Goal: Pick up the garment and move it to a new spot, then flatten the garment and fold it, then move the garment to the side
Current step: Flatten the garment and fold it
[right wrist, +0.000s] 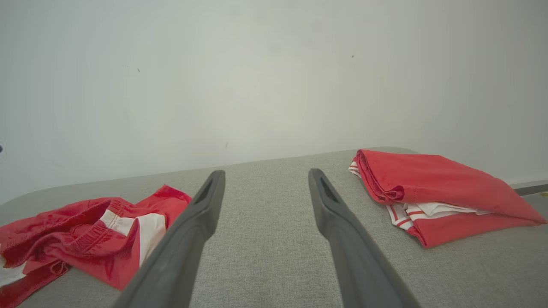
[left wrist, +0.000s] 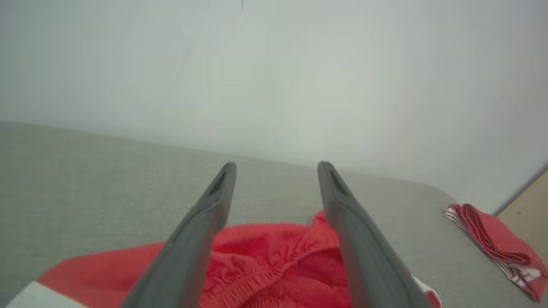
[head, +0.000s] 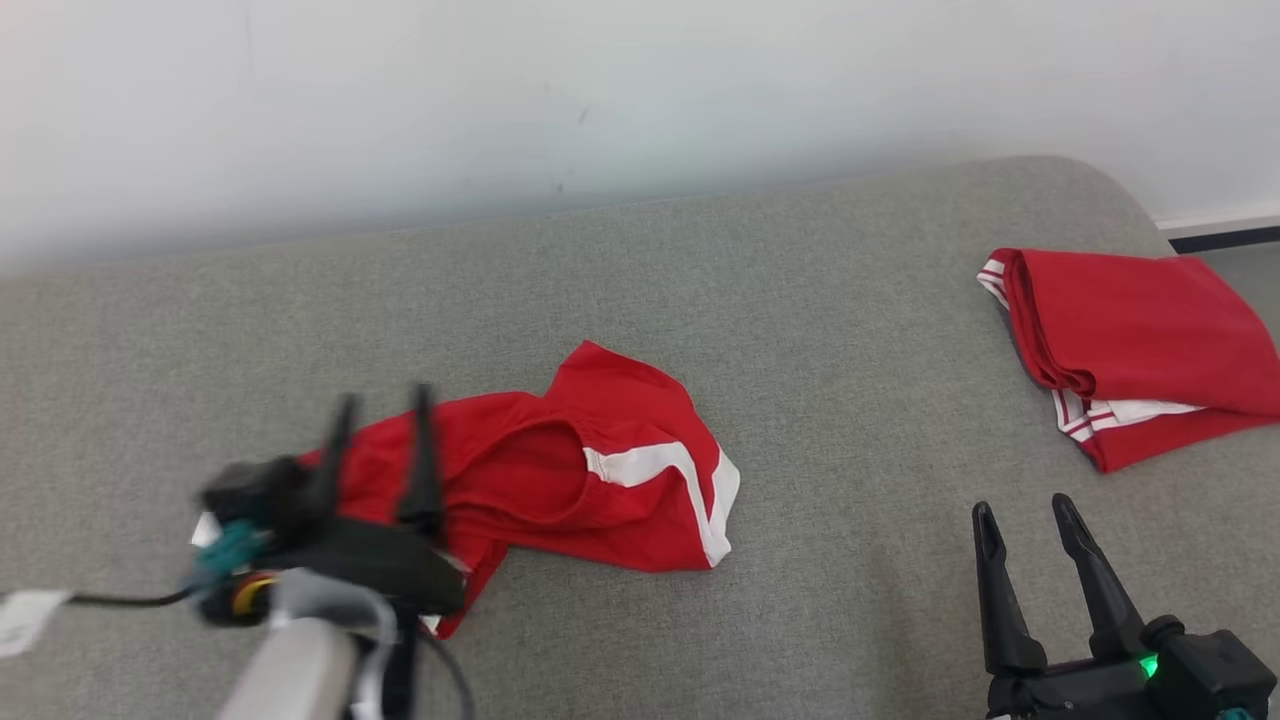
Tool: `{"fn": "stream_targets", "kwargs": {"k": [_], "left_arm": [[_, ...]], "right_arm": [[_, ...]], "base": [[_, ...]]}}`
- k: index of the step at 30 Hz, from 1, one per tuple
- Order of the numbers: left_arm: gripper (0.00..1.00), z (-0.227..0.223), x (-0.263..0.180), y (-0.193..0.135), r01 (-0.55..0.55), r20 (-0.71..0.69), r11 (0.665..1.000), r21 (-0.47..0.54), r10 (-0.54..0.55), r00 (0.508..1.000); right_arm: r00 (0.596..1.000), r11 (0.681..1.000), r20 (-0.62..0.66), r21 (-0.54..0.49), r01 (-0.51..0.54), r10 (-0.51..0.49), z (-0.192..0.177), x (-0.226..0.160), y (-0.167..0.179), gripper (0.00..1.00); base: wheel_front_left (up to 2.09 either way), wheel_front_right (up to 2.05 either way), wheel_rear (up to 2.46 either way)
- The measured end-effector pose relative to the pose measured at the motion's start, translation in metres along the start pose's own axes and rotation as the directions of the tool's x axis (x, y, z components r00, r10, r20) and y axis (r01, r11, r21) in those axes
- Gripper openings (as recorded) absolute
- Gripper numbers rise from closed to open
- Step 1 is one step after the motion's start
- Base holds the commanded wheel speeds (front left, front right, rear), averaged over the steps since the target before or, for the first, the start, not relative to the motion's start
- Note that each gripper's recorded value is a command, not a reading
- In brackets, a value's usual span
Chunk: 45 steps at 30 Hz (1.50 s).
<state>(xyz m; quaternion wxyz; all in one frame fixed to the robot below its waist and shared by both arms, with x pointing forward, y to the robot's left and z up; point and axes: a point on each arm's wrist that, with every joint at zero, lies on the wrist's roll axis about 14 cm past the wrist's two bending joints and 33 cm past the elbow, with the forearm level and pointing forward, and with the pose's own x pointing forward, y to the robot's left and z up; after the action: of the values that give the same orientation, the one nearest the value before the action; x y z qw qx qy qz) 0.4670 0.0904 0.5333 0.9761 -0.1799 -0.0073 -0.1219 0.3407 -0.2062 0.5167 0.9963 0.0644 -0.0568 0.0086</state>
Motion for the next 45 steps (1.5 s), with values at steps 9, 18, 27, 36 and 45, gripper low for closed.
{"fn": "stream_targets", "kwargs": {"k": [9, 18, 27, 36, 45], "left_arm": [[1.0, -0.08, -0.009, -0.078, 0.207, -0.377, 0.977, 0.046, -0.175, 0.91], [1.0, -0.117, -0.007, -0.077, 0.211, -0.574, 0.974, 0.082, -0.127, 0.809], [0.87, -0.14, 0.005, -0.078, 0.219, -0.669, 0.972, 0.081, -0.11, 0.735], [0.0, -0.101, 0.032, -0.127, 0.336, -0.535, 0.942, -0.003, -0.285, 0.795], [0.0, 0.011, 0.045, -0.222, 0.55, -0.328, 0.812, -0.193, -0.582, 0.744]], "right_arm": [[1.0, 1.0, 0.002, -0.011, 0.016, -0.016, 0.001, 0.0, -0.005, 1.0], [0.999, 0.999, -0.005, -0.012, 0.041, -0.041, 0.0, -0.004, -0.01, 1.0], [0.998, 0.999, -0.011, -0.008, 0.054, -0.054, -0.003, 0.001, -0.011, 1.0], [0.996, 0.996, -0.006, -0.014, 0.088, -0.088, 0.0, -0.006, -0.021, 1.0], [0.995, 0.995, 0.022, -0.006, 0.097, -0.097, 0.008, -0.014, -0.021, 1.0]], "base": [[0.0, 0.0, 0.0], [0.0, 0.0, 0.0], [0.0, 0.0, 0.0], [0.0, 0.0, 0.0], [0.0, 0.0, 0.0]]}}
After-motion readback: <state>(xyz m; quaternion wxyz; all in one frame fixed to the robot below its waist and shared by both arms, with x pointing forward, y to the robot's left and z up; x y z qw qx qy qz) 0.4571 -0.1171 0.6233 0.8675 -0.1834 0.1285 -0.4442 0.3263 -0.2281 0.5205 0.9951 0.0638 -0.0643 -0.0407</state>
